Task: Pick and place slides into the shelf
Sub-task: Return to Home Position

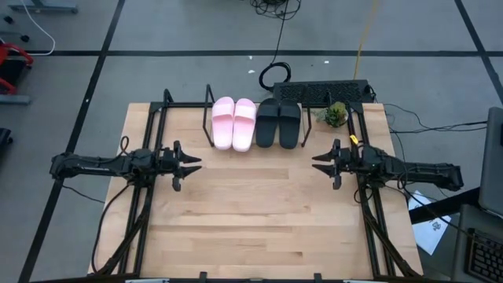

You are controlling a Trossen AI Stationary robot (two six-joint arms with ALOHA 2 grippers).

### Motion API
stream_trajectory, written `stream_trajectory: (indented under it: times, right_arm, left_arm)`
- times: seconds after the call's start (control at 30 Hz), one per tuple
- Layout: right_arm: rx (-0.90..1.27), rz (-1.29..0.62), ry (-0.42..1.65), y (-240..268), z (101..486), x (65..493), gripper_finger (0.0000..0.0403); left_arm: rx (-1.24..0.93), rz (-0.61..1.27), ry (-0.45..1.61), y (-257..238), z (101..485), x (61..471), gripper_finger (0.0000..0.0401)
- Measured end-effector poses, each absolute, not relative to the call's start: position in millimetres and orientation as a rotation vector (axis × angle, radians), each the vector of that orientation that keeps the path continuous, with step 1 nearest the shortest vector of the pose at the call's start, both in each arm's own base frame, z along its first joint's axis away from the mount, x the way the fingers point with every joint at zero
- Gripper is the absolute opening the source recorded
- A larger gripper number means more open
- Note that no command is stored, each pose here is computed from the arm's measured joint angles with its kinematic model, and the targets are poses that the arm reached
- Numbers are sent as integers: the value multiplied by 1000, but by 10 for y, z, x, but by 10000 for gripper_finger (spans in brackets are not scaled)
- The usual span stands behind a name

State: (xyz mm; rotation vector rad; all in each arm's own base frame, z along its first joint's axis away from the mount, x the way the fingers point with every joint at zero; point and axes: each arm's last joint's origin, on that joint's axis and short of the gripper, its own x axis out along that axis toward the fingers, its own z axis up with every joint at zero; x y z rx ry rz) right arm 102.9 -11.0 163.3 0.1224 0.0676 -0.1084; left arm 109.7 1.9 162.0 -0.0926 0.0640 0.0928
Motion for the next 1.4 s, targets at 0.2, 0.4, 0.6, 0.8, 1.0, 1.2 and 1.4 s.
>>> stream_trajectory:
  times: [0.2,0.4,0.6,0.8,1.0,1.2,1.4]
  right_arm:
    - [108,-109,71,-110,1631,1029,118]
    - [104,-110,70,-111,1631,1030,118]
    - [104,-110,70,-111,1631,1029,118]
    - [104,-110,70,-111,1630,1029,118]
    - [104,-110,71,-111,1630,1029,118]
    - [104,-110,71,-111,1629,1029,118]
    - [104,-110,71,-111,1629,1029,118]
  left_arm:
    - [-121,99,56,21,1628,1097,129]
    - [-233,104,50,21,1628,1097,129]
    - [-238,104,49,21,1630,1097,129]
    - [-238,104,49,22,1630,1097,129]
    - [-238,104,48,22,1630,1097,129]
    - [-238,105,48,22,1630,1097,129]
    - [-239,105,48,22,1630,1097,129]
